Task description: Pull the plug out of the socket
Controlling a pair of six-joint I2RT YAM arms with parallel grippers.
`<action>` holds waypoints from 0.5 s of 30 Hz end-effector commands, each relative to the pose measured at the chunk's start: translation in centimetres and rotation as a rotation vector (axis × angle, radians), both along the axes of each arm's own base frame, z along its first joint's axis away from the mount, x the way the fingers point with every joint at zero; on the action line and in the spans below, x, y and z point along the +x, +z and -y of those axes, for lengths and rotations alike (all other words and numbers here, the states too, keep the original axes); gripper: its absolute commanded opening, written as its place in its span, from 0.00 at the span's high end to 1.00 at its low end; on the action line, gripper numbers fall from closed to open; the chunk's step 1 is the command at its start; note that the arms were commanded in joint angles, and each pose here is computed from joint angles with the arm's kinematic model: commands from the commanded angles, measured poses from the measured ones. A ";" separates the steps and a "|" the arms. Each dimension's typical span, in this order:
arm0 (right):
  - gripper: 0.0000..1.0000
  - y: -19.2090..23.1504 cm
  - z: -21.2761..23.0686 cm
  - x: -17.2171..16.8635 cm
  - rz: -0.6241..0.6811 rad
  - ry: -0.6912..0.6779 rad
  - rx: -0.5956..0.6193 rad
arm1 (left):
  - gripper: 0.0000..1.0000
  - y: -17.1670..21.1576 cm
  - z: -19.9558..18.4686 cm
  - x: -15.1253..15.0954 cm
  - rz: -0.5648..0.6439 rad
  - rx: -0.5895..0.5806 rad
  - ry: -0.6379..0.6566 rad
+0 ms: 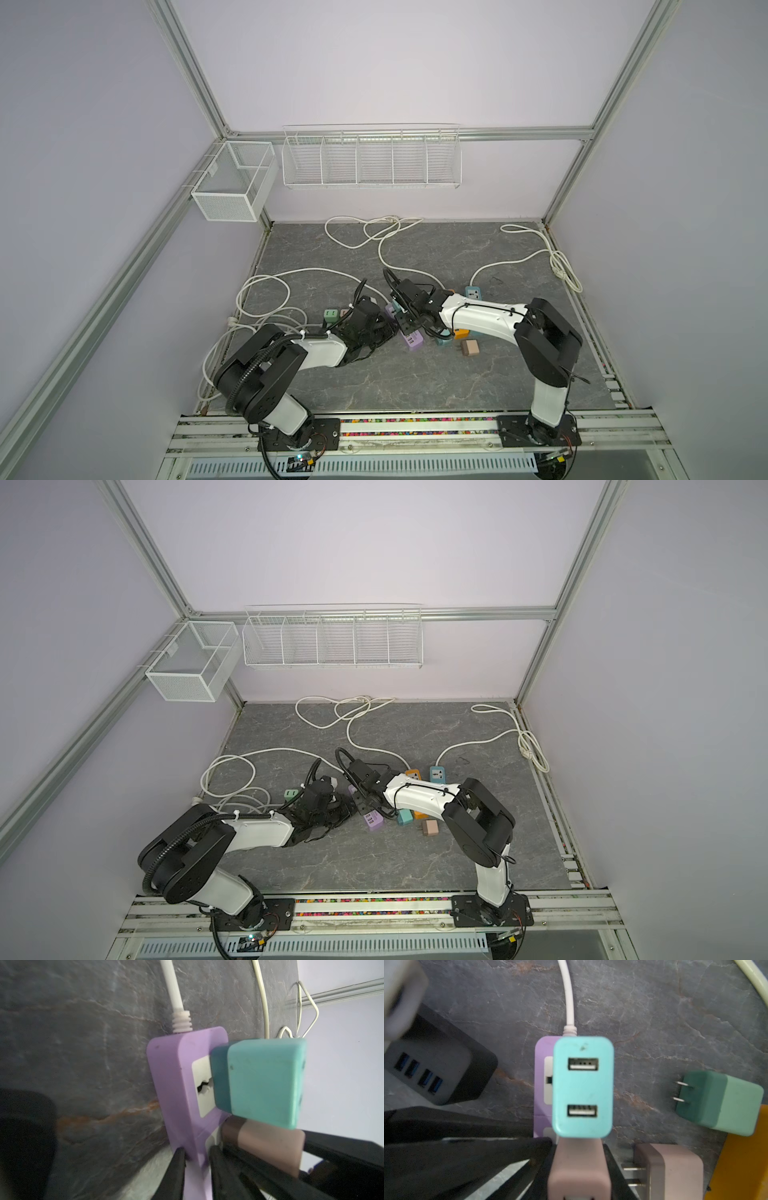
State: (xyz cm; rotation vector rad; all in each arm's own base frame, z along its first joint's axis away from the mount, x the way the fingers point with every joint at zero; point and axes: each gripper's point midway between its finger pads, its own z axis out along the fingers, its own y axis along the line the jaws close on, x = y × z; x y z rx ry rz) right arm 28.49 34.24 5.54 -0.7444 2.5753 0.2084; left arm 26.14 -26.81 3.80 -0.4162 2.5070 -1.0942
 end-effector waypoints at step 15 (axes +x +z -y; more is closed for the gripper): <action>0.71 3.3 -0.5 0.3 0.037 -0.011 0.110 | 0.78 -5.4 -3.1 -3.6 -0.186 0.192 0.007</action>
